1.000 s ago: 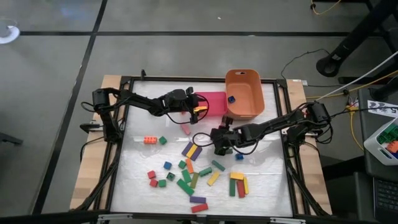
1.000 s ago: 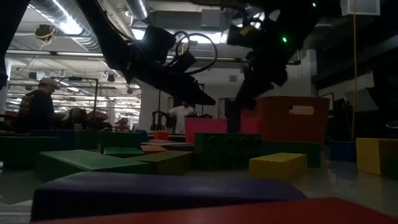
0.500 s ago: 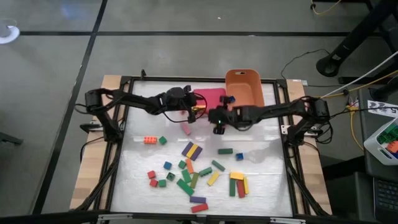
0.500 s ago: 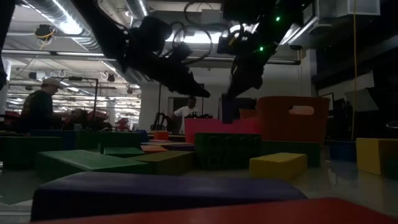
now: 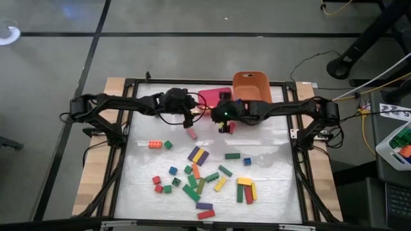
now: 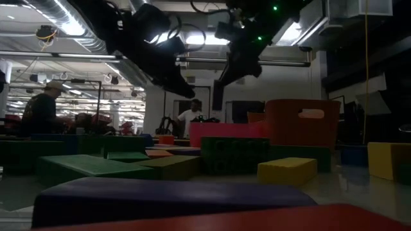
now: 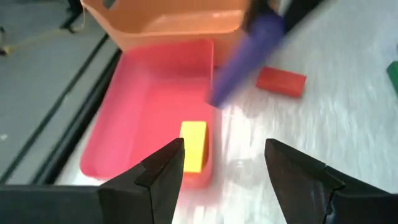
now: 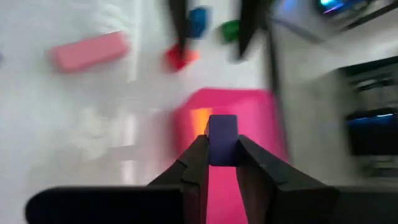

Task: Sort blocks by size
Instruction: Put the large purple block into the pink bin, then put the small orange game piece into the orange bin

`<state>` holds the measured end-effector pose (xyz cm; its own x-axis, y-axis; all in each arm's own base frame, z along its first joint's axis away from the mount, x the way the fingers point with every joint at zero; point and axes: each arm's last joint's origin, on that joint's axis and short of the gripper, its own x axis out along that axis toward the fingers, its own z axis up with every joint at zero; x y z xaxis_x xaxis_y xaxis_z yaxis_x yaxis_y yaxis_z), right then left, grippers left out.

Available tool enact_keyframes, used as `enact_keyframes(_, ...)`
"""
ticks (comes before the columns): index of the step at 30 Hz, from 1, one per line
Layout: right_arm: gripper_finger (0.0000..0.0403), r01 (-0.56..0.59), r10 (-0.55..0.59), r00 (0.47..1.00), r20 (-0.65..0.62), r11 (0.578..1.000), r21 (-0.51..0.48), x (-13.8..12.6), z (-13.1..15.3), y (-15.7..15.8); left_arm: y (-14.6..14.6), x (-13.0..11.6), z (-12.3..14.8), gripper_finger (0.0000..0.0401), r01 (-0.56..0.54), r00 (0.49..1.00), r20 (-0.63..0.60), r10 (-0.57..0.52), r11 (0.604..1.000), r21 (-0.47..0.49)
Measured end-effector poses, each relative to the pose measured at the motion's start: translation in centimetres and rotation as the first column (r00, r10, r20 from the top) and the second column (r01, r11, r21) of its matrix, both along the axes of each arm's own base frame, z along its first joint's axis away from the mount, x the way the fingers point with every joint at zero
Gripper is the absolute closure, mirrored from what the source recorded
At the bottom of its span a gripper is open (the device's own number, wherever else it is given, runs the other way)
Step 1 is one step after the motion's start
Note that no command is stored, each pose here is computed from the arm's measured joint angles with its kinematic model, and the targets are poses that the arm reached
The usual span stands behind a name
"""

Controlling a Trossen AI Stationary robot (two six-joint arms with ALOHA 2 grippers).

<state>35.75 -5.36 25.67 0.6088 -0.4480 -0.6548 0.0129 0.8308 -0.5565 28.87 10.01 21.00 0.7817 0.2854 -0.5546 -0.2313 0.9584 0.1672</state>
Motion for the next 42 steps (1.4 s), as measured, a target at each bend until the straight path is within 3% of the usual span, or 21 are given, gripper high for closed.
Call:
enact_keyframes(4,0.0336,0.028,-0.030,0.999,-0.028,0.998,-0.062,-0.2,-0.2,-1.6,-0.1,-0.2,-0.4,0.0191,-0.014,0.999,-0.036,0.012,0.999,-0.040)
enact_keyframes(16,0.0332,0.092,-0.091,0.995,-0.044,0.995,0.025,-1.8,-1.4,-6.4,-0.1,-0.9,-1.2,0.0191,-0.112,0.991,-0.092,0.100,0.984,-0.136)
enact_keyframes(20,0.0305,0.053,-0.051,0.998,-0.025,0.995,0.082,-1.9,-1.4,-6.9,-0.1,-1.3,-1.8,0.0191,-0.189,0.976,-0.130,0.173,0.974,-0.125)
enact_keyframes(25,0.0260,0.054,-0.053,0.998,-0.024,0.995,0.082,-2.0,-1.4,-7.0,0.1,-1.7,-2.3,0.0191,-0.244,0.961,-0.154,0.229,0.966,-0.085)
enact_keyframes(29,0.0243,0.055,-0.053,0.998,-0.026,0.995,0.082,-2.0,-1.3,-7.0,0.7,-2.2,-3.5,0.0191,-0.300,0.945,-0.172,0.280,0.948,-0.107)
enact_keyframes(42,0.0240,-0.014,0.010,0.998,0.056,0.998,0.059,-4.9,6.2,-4.9,2.6,-1.9,-7.6,0.0191,-0.362,0.917,-0.231,0.326,0.923,-0.131)
